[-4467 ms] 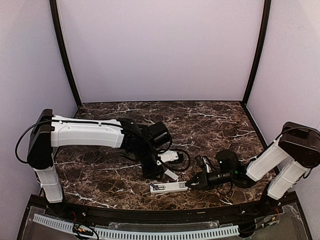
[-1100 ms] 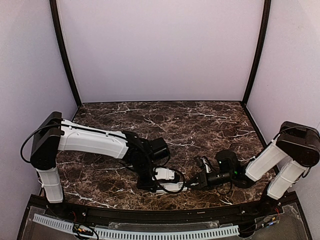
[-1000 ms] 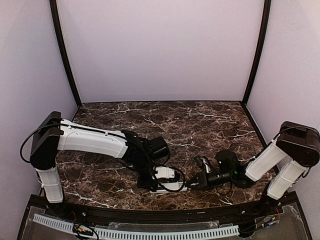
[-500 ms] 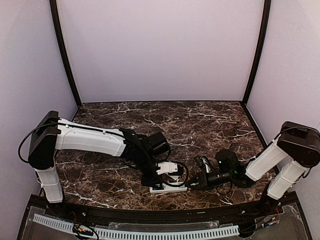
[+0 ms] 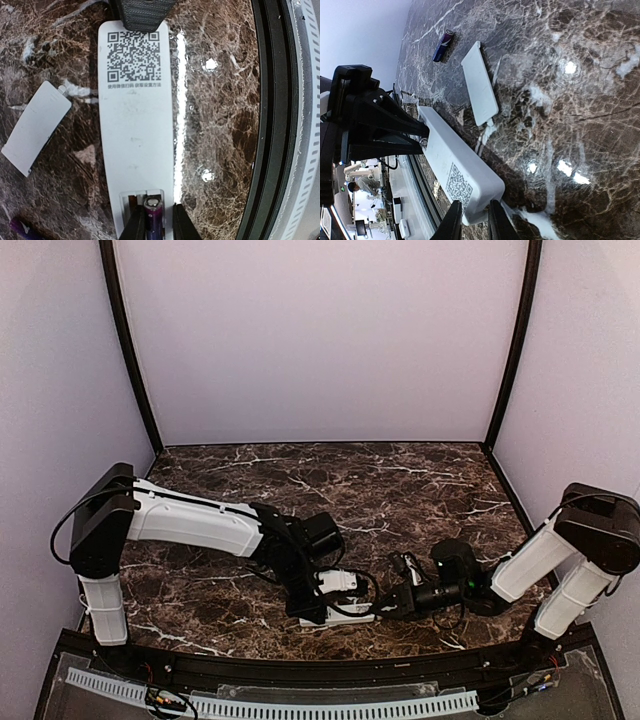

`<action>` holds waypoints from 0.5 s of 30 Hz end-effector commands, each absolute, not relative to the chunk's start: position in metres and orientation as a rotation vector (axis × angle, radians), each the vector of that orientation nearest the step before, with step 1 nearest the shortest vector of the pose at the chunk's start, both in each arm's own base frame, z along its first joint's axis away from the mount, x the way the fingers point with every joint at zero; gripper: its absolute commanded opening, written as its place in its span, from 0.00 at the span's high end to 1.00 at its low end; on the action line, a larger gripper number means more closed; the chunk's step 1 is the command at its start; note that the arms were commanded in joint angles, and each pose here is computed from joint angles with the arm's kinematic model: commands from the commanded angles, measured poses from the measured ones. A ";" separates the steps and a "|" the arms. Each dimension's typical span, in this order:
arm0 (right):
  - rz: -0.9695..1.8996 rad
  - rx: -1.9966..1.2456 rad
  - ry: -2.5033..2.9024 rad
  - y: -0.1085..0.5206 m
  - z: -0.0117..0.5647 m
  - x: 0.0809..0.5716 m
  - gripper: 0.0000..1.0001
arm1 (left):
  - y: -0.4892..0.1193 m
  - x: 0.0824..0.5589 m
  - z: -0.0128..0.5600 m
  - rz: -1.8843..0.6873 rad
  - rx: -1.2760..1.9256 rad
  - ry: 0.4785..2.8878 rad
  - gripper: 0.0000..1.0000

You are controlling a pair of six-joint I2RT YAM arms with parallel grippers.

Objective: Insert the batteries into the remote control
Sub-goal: Pick up the battery from the battery compartment.

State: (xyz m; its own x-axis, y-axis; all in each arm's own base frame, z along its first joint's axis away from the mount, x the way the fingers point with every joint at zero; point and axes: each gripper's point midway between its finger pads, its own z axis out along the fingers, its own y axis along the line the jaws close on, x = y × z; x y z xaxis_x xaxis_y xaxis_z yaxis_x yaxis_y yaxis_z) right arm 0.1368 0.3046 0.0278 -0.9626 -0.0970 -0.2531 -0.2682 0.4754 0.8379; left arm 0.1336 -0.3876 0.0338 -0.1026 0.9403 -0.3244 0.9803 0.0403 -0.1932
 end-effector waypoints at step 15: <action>1.507 -0.348 2.510 0.308 0.034 0.138 0.82 | -0.397 0.142 0.060 -0.549 1.963 2.111 0.92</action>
